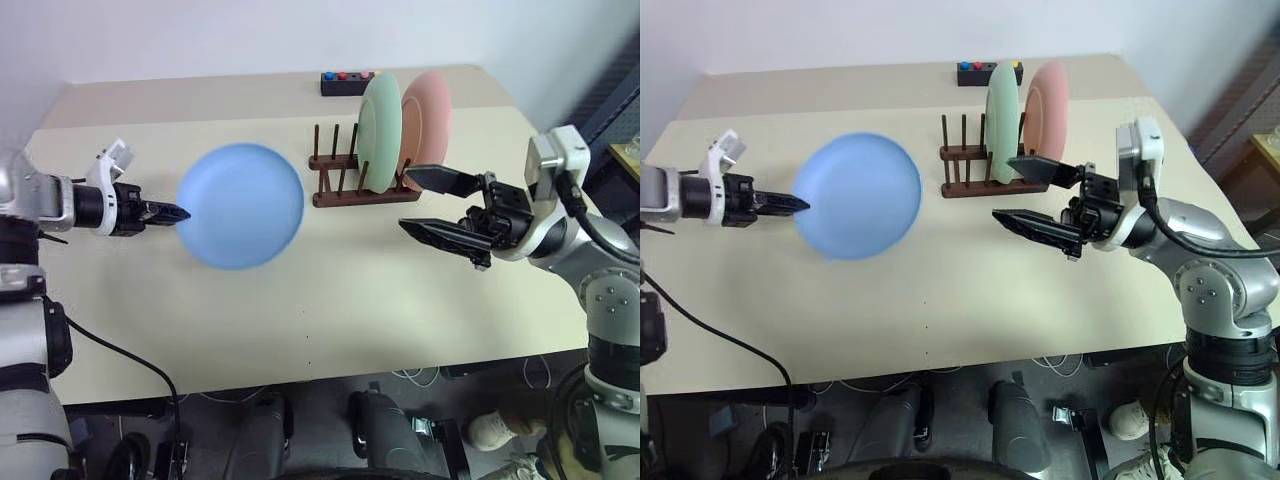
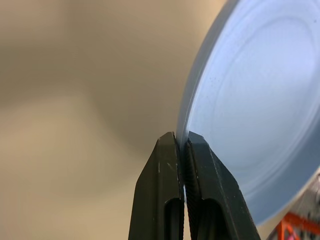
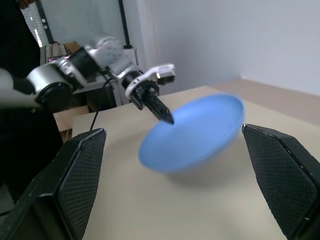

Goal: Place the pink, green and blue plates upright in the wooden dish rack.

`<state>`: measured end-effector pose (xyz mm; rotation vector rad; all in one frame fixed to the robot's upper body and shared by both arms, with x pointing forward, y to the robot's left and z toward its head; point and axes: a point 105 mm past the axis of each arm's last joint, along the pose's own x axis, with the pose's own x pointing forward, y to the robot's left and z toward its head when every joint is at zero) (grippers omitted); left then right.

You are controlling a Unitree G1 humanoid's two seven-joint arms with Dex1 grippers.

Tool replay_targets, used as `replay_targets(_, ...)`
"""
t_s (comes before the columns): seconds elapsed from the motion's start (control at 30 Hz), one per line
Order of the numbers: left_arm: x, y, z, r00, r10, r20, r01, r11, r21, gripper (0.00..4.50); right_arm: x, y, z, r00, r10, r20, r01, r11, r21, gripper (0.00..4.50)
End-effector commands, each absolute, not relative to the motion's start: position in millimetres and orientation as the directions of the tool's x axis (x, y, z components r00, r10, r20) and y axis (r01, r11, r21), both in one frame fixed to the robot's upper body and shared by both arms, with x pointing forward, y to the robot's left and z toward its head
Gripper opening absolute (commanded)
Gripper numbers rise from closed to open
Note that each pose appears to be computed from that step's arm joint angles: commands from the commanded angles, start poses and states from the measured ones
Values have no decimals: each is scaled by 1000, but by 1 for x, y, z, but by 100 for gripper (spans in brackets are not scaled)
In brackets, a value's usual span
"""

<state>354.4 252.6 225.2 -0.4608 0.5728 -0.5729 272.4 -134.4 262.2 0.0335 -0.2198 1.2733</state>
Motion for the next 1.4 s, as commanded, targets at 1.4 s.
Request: replay_targets(1.4, 348, 181, 253, 854, -197, 482, 515, 457, -725, 4, 285, -47, 297, 514, 791, 331, -1, 386, -922, 450)
